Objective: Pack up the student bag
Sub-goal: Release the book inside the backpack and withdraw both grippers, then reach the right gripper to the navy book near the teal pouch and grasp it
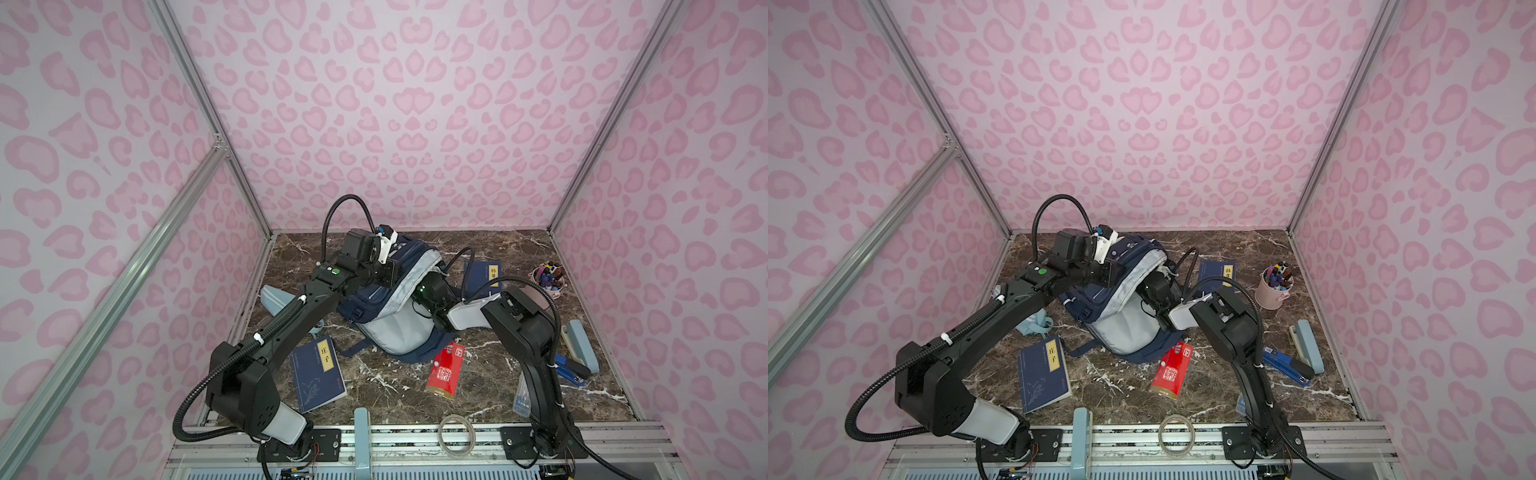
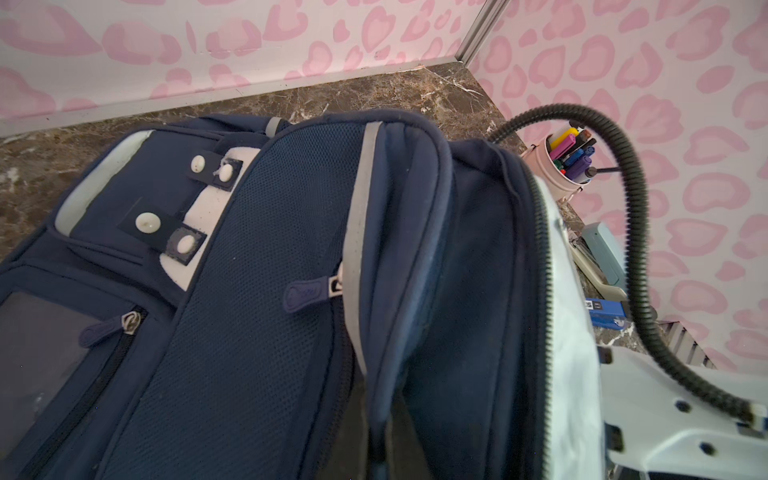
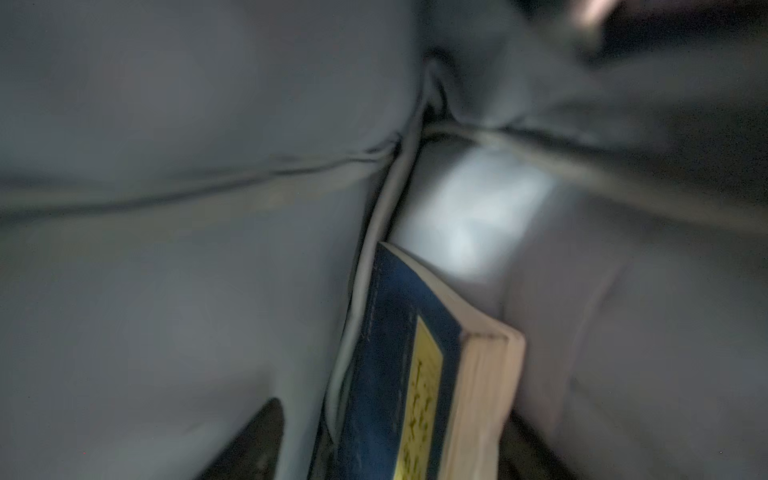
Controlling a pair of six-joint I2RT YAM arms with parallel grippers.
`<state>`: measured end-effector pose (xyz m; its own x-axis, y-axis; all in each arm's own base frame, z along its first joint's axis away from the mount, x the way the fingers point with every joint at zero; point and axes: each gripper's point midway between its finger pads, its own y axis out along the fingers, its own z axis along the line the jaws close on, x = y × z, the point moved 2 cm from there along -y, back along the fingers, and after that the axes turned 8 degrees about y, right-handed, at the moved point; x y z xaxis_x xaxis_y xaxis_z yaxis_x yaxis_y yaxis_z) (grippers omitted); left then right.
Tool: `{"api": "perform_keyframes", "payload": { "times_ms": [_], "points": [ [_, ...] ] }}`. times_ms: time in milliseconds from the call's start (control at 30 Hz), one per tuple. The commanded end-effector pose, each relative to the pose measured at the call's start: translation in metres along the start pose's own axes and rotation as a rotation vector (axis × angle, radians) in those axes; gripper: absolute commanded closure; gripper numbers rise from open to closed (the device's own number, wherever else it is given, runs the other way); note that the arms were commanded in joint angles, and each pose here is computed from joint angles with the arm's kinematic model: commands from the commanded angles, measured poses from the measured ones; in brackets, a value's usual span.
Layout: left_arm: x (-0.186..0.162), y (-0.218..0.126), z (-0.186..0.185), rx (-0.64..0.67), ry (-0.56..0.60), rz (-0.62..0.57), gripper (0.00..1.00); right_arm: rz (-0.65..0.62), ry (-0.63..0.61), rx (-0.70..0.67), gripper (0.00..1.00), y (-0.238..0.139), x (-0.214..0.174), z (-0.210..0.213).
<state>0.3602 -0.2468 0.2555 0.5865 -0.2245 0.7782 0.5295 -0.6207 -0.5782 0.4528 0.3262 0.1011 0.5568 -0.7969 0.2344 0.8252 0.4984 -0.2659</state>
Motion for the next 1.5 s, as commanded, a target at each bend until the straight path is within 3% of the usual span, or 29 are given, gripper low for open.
{"api": "perform_keyframes", "payload": {
  "times_ms": [0, 233, 400, 500, 567, 633, 733, 867, 967, 1167, 1333, 1467],
  "points": [
    [0.021, 0.004, 0.005, 0.014, -0.03, -0.095, 0.96, 0.06, -0.122, -0.089, 0.2, -0.011, 0.002, -0.008],
    [0.016, 0.019, 0.018, 0.057, -0.083, -0.082, 0.96, 0.112, -0.26, -0.195, 0.2, -0.074, 0.01, -0.015],
    [0.005, 0.032, 0.017, 0.018, -0.138, -0.06, 0.94, 0.189, -0.34, -0.184, 0.25, -0.126, 0.003, -0.007],
    [-0.007, 0.038, 0.018, 0.011, -0.177, -0.047, 0.79, 0.199, -0.443, -0.203, 0.27, -0.164, -0.003, -0.007],
    [-0.012, 0.036, 0.02, 0.029, -0.2, -0.054, 0.6, 0.212, -0.527, -0.202, 0.27, -0.188, -0.01, -0.005],
    [-0.013, 0.029, 0.024, 0.062, -0.215, -0.064, 0.5, 0.222, -0.585, -0.23, 0.25, -0.209, -0.016, -0.008],
    [-0.017, 0.014, 0.029, 0.122, -0.248, -0.068, 0.29, 0.285, -0.627, -0.247, 0.19, -0.226, -0.025, -0.009],
    [-0.036, -0.015, 0.028, 0.145, -0.318, -0.076, 0.04, 0.365, -0.672, -0.209, 0.03, -0.234, -0.049, 0.0],
    [-0.069, -0.043, 0.035, 0.097, -0.431, -0.098, 0.01, 0.432, -0.74, -0.173, 0.03, -0.236, -0.073, 0.011],
    [-0.141, -0.106, 0.072, 0.424, -0.514, -0.03, 0.04, 0.559, -0.78, -0.059, 0.04, -0.227, -0.131, 0.029],
    [-0.189, -0.124, 0.076, 0.492, -0.589, 0.03, 0.02, 0.66, -0.818, -0.046, 0.02, -0.207, -0.176, 0.029],
    [-0.231, -0.131, 0.09, 0.545, -0.762, 0.028, 0.07, 0.74, -0.828, -0.044, 0.02, -0.192, -0.204, 0.026]
  ]
}}
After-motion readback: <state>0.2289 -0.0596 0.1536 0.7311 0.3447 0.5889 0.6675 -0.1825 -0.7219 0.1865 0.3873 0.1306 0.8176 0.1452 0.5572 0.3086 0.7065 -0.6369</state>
